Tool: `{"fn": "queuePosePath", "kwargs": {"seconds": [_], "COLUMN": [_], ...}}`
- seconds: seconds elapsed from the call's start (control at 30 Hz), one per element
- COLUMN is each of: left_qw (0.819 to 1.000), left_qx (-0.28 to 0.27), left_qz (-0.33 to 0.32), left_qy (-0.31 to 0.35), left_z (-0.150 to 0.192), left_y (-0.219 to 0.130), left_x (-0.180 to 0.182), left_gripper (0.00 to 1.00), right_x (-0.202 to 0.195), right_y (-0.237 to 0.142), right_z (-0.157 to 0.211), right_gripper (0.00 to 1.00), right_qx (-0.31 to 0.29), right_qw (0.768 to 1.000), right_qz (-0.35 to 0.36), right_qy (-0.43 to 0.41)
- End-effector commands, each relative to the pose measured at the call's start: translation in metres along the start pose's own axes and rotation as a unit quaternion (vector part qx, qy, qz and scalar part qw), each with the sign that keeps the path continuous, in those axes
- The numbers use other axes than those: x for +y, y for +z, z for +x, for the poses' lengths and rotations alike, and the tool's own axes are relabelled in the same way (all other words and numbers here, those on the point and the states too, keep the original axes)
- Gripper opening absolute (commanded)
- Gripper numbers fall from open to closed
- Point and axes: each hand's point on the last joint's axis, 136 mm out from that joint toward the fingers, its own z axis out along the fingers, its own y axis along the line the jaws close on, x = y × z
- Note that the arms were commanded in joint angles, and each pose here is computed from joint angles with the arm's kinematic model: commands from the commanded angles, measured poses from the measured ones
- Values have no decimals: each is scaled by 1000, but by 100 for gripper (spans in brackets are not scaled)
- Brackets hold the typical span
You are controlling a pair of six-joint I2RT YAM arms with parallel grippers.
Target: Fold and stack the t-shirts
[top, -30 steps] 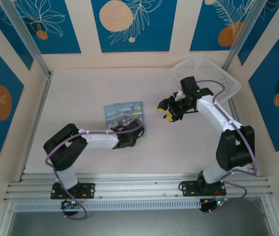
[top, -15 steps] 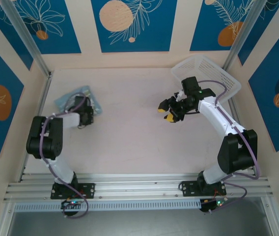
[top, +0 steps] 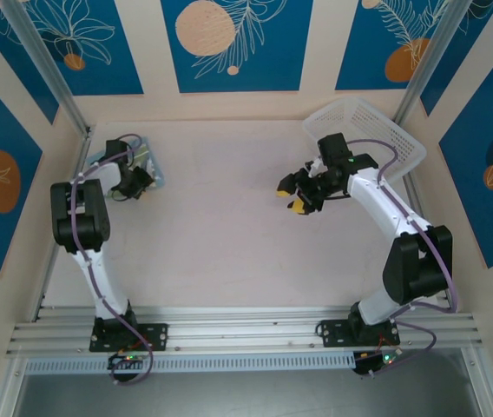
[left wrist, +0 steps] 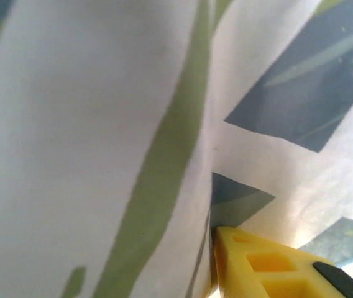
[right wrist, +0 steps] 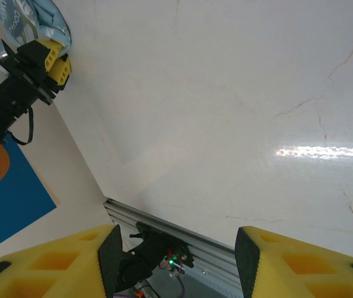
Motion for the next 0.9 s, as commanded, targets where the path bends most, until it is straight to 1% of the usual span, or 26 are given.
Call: {"fn": "queuePosePath", "kwargs": {"seconds": [0.0,0.2,0.27,0.33,0.47,0.53,0.6,0.7,0.8,0.87], "left_qw": [993,988,986,985,978,974,976,982,991,995], "left_qx": [82,44,33,16,7,2,5,4,13,12], "left_qz": [-2,2,3,18,51,47,29,-11,-38,-58], "left_qy": [84,150,161,169,200,222,214,187,126,77], "left_z": [30,-11,-24,-36,-38,-38,-37,-27,-9,4], "left_y": [12,6,4,2,2,-2,-6,-19,-38,-56], "left_x": [2,-24,-33,-44,-71,-77,-71,-48,-16,8], "left_gripper": [34,33,30,29,28,27,28,36,40,49], "right_x": [9,10,11,9,6,5,5,7,11,14], "right_y": [3,14,16,17,19,20,21,24,24,24], "right_z": [4,12,15,18,22,23,24,26,25,23], "right_gripper": [53,53,53,53,53,53,53,53,53,53], "right_qx": [13,27,30,34,38,40,41,46,46,45], "right_qw": [1000,1000,999,999,999,999,999,999,999,999], "right_qz": [-3,5,7,11,18,22,23,22,17,13], "right_qy": [-3,-9,-12,-12,-13,-12,-12,-12,-15,-16]}}
